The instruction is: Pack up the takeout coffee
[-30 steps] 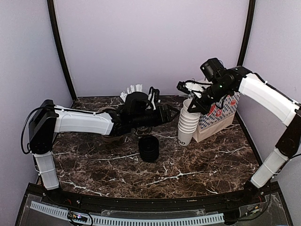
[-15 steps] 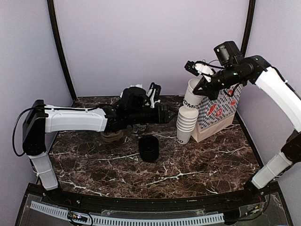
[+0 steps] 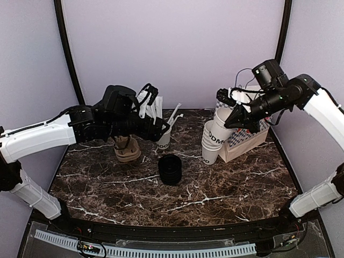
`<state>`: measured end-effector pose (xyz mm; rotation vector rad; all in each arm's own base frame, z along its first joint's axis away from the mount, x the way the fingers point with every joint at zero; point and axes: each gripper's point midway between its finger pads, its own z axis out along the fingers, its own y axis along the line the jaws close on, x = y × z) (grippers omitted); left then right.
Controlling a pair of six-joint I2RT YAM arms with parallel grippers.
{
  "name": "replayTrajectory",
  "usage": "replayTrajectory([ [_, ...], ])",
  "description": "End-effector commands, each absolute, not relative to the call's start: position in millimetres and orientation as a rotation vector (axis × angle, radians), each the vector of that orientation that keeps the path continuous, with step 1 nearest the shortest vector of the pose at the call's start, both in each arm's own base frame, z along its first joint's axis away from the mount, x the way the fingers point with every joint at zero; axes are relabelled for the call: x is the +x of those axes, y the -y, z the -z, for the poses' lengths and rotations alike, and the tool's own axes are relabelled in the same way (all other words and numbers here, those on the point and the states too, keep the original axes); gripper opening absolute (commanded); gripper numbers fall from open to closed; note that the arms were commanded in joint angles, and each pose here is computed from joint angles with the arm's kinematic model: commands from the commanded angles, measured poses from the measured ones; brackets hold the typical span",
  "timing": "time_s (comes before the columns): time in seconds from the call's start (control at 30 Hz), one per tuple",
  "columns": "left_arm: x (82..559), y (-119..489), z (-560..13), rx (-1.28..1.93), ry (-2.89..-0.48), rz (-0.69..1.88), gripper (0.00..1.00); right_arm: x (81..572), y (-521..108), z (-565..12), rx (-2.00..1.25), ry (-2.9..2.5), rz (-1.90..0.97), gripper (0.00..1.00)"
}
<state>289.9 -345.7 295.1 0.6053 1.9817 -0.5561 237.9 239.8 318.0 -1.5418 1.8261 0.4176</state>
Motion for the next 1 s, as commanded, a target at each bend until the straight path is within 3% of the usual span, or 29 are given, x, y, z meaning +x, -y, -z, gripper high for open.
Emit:
replayTrajectory([
  [0.0,280.1,306.0,-256.7,0.733,-2.083,0.286,0.88,195.1,-255.9,-300.1,-1.728,-1.73,-0.554,0.0],
  [0.4,277.2,305.8,-224.1,0.688,-2.115,0.328,0.87,170.7,-280.4,-183.8,-2.039,-1.824,-0.371,0.0],
  [0.97,266.9,315.7,-215.3,0.776,-2.119,0.395,0.87,157.9,-315.8,-146.7,-2.056,-1.696,-0.383,0.0],
])
